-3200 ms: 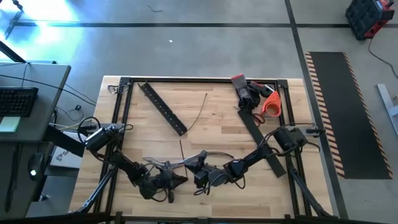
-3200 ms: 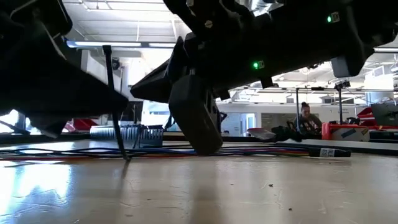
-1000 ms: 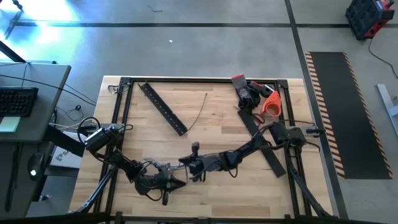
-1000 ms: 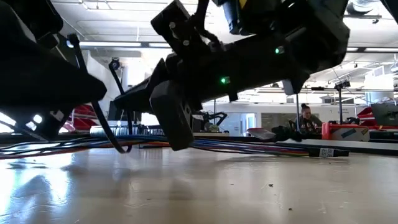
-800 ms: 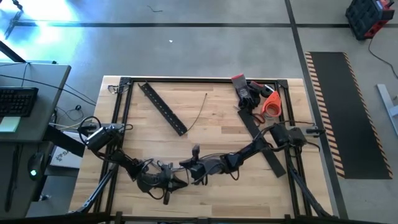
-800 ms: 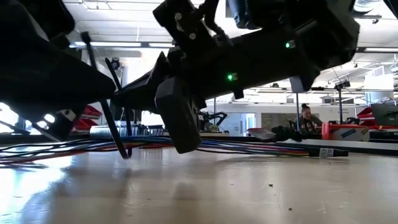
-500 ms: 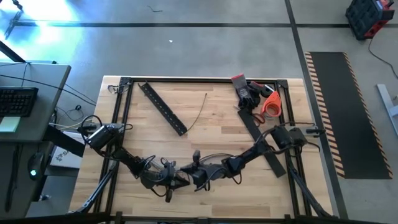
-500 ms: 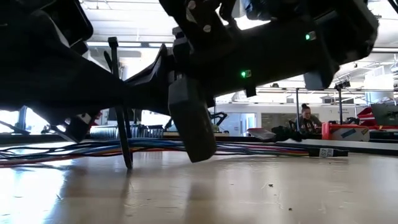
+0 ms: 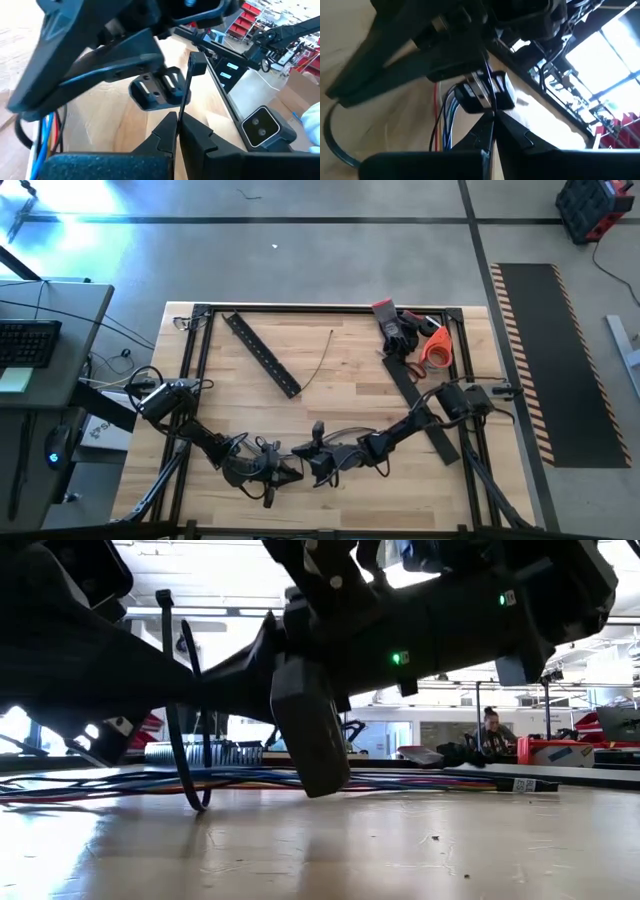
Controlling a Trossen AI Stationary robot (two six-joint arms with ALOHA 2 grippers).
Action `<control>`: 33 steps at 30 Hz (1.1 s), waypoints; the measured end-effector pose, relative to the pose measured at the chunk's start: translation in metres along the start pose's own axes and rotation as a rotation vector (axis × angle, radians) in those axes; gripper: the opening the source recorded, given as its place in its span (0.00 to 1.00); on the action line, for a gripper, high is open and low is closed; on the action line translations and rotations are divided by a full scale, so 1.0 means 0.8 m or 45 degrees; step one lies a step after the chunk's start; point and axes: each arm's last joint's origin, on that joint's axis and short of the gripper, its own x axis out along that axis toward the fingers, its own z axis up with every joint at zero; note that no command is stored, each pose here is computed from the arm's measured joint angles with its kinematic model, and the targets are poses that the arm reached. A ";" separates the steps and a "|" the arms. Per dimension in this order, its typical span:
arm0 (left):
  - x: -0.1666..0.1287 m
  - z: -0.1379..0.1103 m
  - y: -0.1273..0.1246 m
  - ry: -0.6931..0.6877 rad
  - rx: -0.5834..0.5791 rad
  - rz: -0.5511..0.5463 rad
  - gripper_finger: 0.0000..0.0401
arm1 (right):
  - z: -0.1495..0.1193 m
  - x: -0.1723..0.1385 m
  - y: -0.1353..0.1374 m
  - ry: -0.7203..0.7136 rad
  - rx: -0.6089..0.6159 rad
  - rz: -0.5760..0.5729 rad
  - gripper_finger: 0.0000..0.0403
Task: Ziptie cables
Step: Wrap the cable wires with the black zip tie
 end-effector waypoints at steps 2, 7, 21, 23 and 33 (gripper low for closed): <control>0.000 0.000 0.000 0.000 0.000 0.001 0.00 | 0.003 0.000 0.001 -0.001 -0.020 -0.009 0.00; 0.000 0.000 0.000 -0.001 0.000 0.003 0.00 | 0.009 -0.003 0.005 -0.010 -0.074 -0.013 0.00; 0.003 0.002 0.003 -0.001 -0.003 0.007 0.00 | 0.010 -0.004 0.006 -0.001 -0.090 -0.037 0.00; 0.004 0.003 0.005 -0.003 -0.004 0.012 0.00 | 0.010 -0.004 0.006 -0.001 -0.091 -0.037 0.00; 0.007 0.005 0.008 0.001 -0.006 0.018 0.00 | 0.018 -0.012 0.016 -0.012 -0.140 -0.034 0.00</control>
